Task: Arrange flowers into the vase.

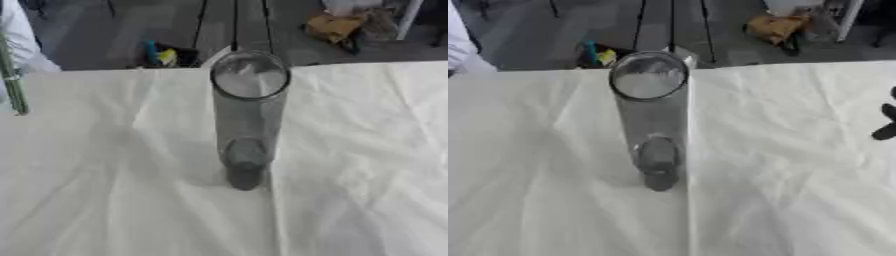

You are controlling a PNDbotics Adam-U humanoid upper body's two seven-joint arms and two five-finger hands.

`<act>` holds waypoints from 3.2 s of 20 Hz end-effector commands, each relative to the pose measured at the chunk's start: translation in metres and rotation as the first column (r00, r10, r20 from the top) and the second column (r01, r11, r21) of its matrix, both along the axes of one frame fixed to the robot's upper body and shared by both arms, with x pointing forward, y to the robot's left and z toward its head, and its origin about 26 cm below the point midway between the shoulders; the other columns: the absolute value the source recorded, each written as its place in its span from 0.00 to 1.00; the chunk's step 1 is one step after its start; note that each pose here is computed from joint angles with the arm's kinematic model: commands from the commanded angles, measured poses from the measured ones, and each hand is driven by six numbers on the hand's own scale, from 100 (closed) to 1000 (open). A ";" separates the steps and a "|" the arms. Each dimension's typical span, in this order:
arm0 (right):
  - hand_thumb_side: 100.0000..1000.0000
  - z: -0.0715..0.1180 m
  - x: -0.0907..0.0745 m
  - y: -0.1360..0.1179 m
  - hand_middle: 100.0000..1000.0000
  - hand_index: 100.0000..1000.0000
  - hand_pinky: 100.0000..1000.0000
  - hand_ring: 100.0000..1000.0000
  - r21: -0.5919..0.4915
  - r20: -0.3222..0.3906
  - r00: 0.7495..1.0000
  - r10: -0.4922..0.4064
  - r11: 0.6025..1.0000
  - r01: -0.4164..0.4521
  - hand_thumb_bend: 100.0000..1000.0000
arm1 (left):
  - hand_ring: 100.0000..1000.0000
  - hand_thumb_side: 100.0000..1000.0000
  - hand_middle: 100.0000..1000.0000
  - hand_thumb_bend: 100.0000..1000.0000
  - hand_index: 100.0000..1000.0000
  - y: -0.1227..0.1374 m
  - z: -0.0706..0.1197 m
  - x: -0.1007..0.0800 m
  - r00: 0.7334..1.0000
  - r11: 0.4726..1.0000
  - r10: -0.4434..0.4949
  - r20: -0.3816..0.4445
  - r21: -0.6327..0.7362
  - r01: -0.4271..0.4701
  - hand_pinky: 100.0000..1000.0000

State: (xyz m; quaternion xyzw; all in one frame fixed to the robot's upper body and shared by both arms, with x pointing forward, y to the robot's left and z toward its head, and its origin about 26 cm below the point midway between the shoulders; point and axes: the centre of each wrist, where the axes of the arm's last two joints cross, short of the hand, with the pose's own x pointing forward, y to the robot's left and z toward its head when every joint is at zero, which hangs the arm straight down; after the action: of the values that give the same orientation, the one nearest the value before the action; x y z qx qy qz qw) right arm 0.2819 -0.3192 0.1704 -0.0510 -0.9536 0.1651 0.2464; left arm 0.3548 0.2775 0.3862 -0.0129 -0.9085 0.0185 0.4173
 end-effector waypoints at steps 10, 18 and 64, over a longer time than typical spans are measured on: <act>1.00 0.012 -0.001 -0.001 0.51 0.90 0.95 0.99 -0.016 0.022 0.999 0.023 1.000 -0.023 0.00 | 0.00 0.62 0.00 0.00 0.00 -0.016 0.023 -0.016 0.988 0.981 -0.115 0.103 -0.143 0.129 0.00; 1.00 0.012 -0.001 -0.001 0.50 0.90 0.95 0.99 -0.020 0.021 0.999 0.025 0.999 -0.025 0.00 | 0.00 0.62 0.00 0.00 0.00 -0.030 0.024 -0.024 0.973 0.969 -0.172 0.155 -0.149 0.195 0.00; 1.00 0.030 0.010 0.020 0.50 0.90 0.96 0.99 -0.029 0.041 0.987 0.155 0.988 -0.154 0.00 | 0.00 0.54 0.00 0.00 0.00 -0.105 0.047 -0.032 0.826 0.916 -0.297 0.478 -0.101 0.388 0.00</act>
State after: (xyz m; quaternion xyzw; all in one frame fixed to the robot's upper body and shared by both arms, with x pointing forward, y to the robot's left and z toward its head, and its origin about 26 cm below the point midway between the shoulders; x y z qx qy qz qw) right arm 0.2942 -0.3005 0.1918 0.0115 -0.9558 0.1881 0.2257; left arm 0.3275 0.1740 0.4245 -0.2179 -0.9541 0.0380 0.2019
